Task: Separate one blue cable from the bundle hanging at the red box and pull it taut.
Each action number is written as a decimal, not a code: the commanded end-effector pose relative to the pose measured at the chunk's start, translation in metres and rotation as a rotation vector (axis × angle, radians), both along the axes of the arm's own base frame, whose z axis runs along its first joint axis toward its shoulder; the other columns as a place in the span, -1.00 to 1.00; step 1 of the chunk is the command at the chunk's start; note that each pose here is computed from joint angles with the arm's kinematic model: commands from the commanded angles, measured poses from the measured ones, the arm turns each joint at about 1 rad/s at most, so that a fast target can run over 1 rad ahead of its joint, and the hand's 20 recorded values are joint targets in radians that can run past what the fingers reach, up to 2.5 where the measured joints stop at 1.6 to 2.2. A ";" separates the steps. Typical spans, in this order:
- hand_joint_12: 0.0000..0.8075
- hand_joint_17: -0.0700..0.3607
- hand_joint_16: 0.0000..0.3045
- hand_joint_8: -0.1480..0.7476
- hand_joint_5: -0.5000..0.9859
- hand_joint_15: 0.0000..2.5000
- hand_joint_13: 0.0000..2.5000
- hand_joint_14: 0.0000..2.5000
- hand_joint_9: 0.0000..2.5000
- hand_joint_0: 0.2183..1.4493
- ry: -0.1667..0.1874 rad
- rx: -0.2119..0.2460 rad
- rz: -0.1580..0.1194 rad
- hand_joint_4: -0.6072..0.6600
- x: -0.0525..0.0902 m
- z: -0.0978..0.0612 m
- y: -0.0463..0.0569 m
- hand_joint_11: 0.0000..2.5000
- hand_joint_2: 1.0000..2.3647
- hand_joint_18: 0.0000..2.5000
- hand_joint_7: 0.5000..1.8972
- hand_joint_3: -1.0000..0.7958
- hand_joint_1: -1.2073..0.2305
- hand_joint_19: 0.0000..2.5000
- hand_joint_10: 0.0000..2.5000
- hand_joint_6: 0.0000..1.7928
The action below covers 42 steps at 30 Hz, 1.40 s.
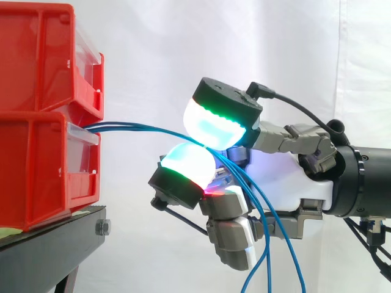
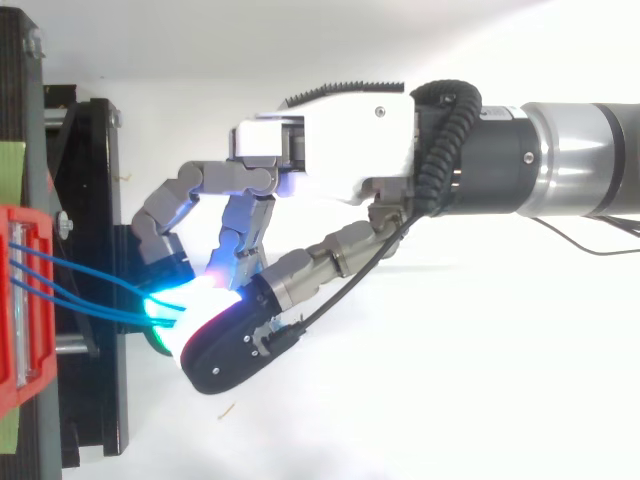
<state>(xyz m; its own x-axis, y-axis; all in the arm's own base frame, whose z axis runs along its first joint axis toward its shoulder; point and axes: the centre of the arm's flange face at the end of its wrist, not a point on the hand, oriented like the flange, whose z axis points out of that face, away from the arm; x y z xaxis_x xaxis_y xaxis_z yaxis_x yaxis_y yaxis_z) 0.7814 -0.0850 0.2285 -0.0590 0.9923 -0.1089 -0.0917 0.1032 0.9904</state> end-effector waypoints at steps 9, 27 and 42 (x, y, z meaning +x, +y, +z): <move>-0.07 -0.21 -0.71 0.11 -0.60 -0.40 -0.08 -0.98 -0.14 -0.13 0.002 0.000 -0.001 0.09 0.000 -0.001 0.000 -0.25 -0.98 -0.13 -0.06 -0.25 -0.62 -0.46 -0.98 0.02; -0.04 -0.20 -0.70 0.16 -0.54 -0.38 -0.03 -0.98 -0.02 -0.39 -0.003 -0.007 0.001 0.16 0.000 0.001 0.002 -0.27 -1.00 -0.11 0.00 -0.43 -0.11 -0.37 -0.98 -0.05; -0.06 -0.21 -0.71 0.13 -0.59 -0.38 -0.06 -0.98 -0.11 -0.28 -0.003 -0.007 -0.002 0.16 0.001 0.001 0.003 -0.22 -1.00 -0.12 -0.09 -0.44 -0.54 -0.43 -0.99 0.01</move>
<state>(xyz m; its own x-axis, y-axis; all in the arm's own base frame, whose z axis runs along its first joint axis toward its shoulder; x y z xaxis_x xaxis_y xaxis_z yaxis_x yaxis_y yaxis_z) 0.7818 -0.0825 0.2289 -0.0560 0.9917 -0.1160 -0.0937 0.1105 0.9894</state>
